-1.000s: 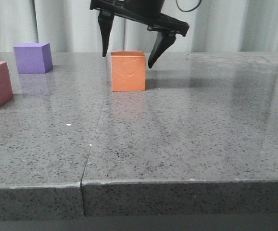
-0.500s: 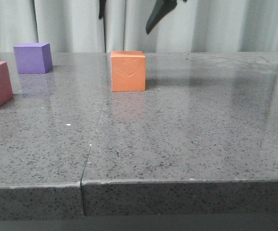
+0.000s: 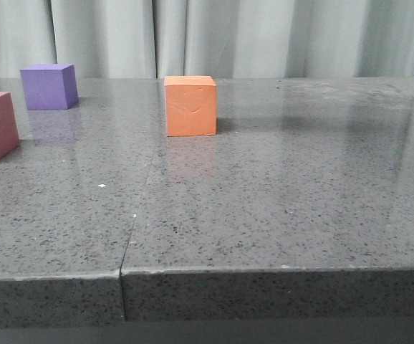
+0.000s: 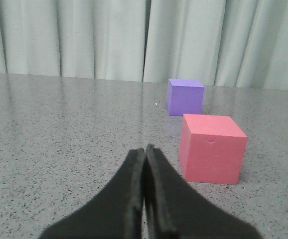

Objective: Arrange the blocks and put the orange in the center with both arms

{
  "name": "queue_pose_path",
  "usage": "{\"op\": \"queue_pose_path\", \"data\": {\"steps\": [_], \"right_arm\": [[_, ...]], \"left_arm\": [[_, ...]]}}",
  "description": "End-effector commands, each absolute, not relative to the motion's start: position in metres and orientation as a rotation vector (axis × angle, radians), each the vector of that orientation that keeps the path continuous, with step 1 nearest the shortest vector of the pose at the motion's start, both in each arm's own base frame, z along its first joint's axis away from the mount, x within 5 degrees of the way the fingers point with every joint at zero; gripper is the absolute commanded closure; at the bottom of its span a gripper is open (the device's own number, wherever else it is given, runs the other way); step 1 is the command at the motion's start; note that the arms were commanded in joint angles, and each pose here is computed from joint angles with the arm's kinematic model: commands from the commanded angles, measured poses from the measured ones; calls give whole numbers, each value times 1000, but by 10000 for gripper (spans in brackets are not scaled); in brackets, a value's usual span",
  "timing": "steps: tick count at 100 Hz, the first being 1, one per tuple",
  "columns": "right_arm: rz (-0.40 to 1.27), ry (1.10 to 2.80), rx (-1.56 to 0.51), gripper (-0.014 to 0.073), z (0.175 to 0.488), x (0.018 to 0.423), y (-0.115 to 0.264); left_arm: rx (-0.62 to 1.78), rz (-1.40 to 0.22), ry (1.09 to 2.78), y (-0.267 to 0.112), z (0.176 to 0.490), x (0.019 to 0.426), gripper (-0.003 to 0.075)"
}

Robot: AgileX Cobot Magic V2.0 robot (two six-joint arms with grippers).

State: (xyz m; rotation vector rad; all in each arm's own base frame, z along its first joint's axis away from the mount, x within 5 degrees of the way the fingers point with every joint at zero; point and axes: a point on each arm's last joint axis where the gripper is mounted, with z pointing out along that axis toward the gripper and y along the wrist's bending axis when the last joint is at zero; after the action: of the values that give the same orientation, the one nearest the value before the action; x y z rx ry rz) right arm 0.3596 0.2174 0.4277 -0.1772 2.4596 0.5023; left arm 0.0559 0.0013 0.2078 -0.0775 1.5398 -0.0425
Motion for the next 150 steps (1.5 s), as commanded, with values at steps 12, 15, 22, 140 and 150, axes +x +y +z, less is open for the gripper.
{"op": "queue_pose_path", "data": {"steps": [12, 15, 22, 140, 150], "right_arm": [[397, 2478, -139, 538, 452, 331, 177], [389, 2490, -130, 538, 450, 330, 173], [367, 2520, -105, 538, 444, 327, 163], [321, 2328, -31, 538, 399, 184, 72], [310, 2259, -43, 538, 392, 170, 64]], "left_arm": [[-78, -45, 1471, 1, 203, 55, 741], [-78, -45, 1471, 1, 203, 55, 741], [-78, -45, 1471, 1, 203, 55, 741], [-78, -45, 1471, 1, 203, 55, 741], [-78, -45, 1471, 1, 203, 55, 741]]}}
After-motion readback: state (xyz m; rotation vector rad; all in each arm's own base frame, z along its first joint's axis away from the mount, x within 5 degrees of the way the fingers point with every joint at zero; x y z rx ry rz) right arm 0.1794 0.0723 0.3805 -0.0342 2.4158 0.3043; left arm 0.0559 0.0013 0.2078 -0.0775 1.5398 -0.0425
